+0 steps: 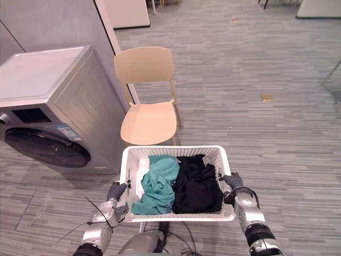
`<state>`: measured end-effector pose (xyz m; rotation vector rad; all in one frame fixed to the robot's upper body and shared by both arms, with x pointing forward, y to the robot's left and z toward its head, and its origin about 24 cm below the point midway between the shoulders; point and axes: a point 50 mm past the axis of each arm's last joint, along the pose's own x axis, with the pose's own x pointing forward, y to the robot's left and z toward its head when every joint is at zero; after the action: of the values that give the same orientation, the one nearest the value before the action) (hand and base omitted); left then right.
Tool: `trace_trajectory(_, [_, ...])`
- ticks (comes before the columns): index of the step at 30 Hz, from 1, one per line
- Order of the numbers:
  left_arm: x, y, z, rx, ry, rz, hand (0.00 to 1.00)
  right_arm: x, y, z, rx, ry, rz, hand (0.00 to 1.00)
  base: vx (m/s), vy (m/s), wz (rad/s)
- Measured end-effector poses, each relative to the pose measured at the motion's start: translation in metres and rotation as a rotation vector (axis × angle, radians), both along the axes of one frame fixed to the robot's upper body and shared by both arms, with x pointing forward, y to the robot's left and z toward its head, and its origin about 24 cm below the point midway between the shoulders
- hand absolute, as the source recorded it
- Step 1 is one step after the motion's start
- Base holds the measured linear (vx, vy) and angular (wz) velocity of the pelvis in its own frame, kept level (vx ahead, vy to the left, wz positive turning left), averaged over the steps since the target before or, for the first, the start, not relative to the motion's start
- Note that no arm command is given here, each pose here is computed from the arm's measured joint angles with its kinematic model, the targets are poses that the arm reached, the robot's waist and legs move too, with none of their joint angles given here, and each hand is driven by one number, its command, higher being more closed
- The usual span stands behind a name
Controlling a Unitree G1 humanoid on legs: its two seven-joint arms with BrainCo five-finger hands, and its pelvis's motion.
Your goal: Pick up the laundry basket with both hands and put the clothes into the washing machine.
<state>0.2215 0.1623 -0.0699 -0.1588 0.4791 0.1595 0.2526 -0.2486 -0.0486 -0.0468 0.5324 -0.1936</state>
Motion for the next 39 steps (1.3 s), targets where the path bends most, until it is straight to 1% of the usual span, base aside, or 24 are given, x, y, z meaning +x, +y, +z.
trace_trajectory(6, [0.002, 0.013, 0.004, 0.044, -0.021, 0.003, 1.00, 0.003, 0.013, -0.002, 0.026, -0.005, 0.015, 1.00, 0.37, 0.148, 0.03])
trace_trajectory(9, [0.002, 0.015, 0.005, 0.048, -0.028, 0.004, 1.00, 0.003, 0.014, -0.002, 0.030, -0.008, 0.016, 1.00, 0.19, -0.016, 0.22])
trace_trajectory(14, [-0.004, 0.009, -0.003, 0.032, 0.012, -0.001, 1.00, -0.012, 0.008, -0.009, 0.034, 0.011, -0.014, 1.00, 0.08, -0.146, 0.68])
trace_trajectory(17, [-0.006, 0.008, -0.004, 0.046, 0.019, -0.015, 1.00, -0.020, 0.007, -0.014, 0.049, 0.025, -0.041, 1.00, 0.17, -0.197, 0.62])
trace_trajectory(22, [-0.011, 0.001, -0.005, 0.034, 0.017, -0.017, 1.00, -0.022, 0.002, -0.012, 0.028, 0.022, -0.039, 1.00, 0.08, -0.086, 0.35])
trace_trajectory(25, [-0.014, -0.003, 0.000, 0.011, -0.012, -0.004, 1.00, -0.021, -0.003, -0.001, 0.002, -0.023, -0.023, 1.00, -0.02, -0.042, 0.12])
trace_trajectory(31, [-0.002, -0.004, 0.010, 0.013, -0.052, -0.015, 1.00, -0.013, -0.006, 0.009, -0.011, -0.063, -0.017, 1.00, 0.02, 0.025, 0.10])
trace_trajectory(34, [0.002, -0.005, 0.012, 0.012, -0.063, -0.016, 1.00, -0.005, -0.006, 0.015, -0.013, -0.082, -0.013, 1.00, 0.18, 0.272, -0.34])
trace_trajectory(36, [0.010, 0.001, 0.017, 0.040, -0.082, -0.020, 1.00, -0.003, 0.001, 0.013, 0.011, -0.084, -0.025, 1.00, 0.17, 0.328, -0.34])
trace_trajectory(39, [0.029, 0.010, 0.033, 0.086, -0.145, -0.035, 1.00, 0.014, 0.008, 0.026, 0.029, -0.140, -0.026, 1.00, 0.13, 0.296, -0.52])
